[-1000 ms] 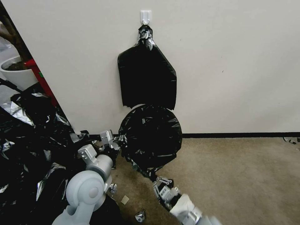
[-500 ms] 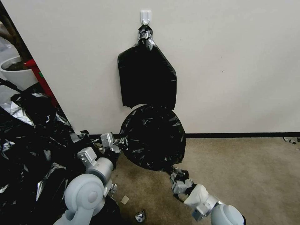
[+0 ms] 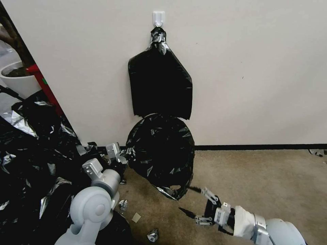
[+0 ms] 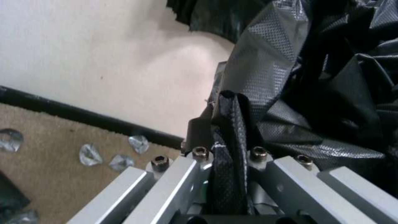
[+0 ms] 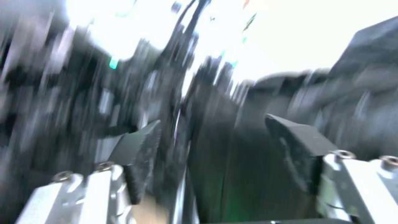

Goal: Place a trash bag onto the trash bin.

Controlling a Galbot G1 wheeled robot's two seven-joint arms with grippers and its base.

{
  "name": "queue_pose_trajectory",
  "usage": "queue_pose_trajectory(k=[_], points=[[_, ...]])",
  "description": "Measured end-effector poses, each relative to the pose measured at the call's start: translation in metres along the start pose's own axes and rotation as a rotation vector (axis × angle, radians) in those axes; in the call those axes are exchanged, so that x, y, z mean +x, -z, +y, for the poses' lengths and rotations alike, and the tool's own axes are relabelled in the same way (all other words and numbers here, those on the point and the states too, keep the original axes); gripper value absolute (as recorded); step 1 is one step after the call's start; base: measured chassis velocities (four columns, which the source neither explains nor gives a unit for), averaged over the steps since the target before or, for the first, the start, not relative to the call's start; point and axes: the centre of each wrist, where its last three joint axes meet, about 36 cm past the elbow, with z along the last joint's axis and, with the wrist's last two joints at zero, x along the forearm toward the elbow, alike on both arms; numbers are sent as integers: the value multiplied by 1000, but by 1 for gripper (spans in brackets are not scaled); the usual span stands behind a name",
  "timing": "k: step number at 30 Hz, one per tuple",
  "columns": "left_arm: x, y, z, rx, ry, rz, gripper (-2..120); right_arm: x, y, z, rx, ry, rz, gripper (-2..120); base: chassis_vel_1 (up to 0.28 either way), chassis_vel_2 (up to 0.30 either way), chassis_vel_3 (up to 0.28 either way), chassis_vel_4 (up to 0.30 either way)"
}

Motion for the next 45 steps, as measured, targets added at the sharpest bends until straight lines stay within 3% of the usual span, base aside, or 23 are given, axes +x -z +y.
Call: queue_pose_trajectory(k=[1, 3, 4, 6, 8, 11, 12, 14, 18, 26, 28, 32, 33, 34, 37, 38, 41, 45], points=[[0, 0, 0, 0, 0, 0, 3, 0, 0, 0, 0, 0, 0, 66, 0, 0, 0, 0], [1, -6, -2, -12, 4, 5, 3, -34, 19, 19, -168, -134, -132, 55, 0, 0, 0, 0], [1, -6, -2, -12, 4, 5, 3, -34, 19, 19, -168, -134, -132, 55, 0, 0, 0, 0], [2, -16, -5, -40, -3, -5, 3, -66, 36, 40, -309, -254, -203, 44, 0, 0, 0, 0], [3, -22, -6, -57, -5, -15, 3, -77, 42, 47, -355, -302, -212, 41, 0, 0, 0, 0], [4, -33, -7, -91, -5, -39, 3, -96, 51, 59, -444, -403, -194, 33, 0, 0, 0, 0], [6, -43, -9, -104, -5, -48, 3, -111, 57, 64, -532, -519, -139, 24, 0, 0, 0, 0], [7, -49, -14, -92, -7, -45, 3, -125, 58, 66, -607, -603, -72, 15, 0, 0, 0, 0], [6, -54, -20, -68, -16, -42, 3, -144, 48, 62, -655, -673, 5, 1, 0, 0, 0, 0], [-1, -69, -26, -70, -32, -36, 3, -172, 12, 52, -642, -786, 124, 0, 0, 0, 0, 0], [-5, -75, -27, -82, -36, -39, 3, -183, -10, 44, -605, -883, 216, 0, 0, 0, 0, 0], [-9, -76, -26, -90, -37, -43, 3, -190, -25, 33, -549, -961, 325, 0, 0, 0, 0, 0], [-11, -75, -25, -109, -34, -53, 3, -193, -29, 30, -522, -986, 407, 0, 0, 0, 0, 0], [-11, -75, -25, -109, -34, -53, 3, -193, -29, 30, -522, -986, 407, 0, 0, 0, 0, 0], [-15, -81, -19, -200, -32, -98, 3, -203, -31, 22, -491, -989, 572, 0, 0, 0, 0, 0], [-15, -81, -19, -200, -32, -98, 3, -203, -31, 22, -491, -989, 572, 0, 0, 0, 0, 0], [-16, -88, -17, -268, -52, -133, 3, -213, -31, 17, -493, -947, 705, 0, 0, 0, 0, 0], [-16, -93, -19, -306, -85, -155, 3, -219, -33, 14, -494, -900, 769, 0, 0, 0, 0, 0]])
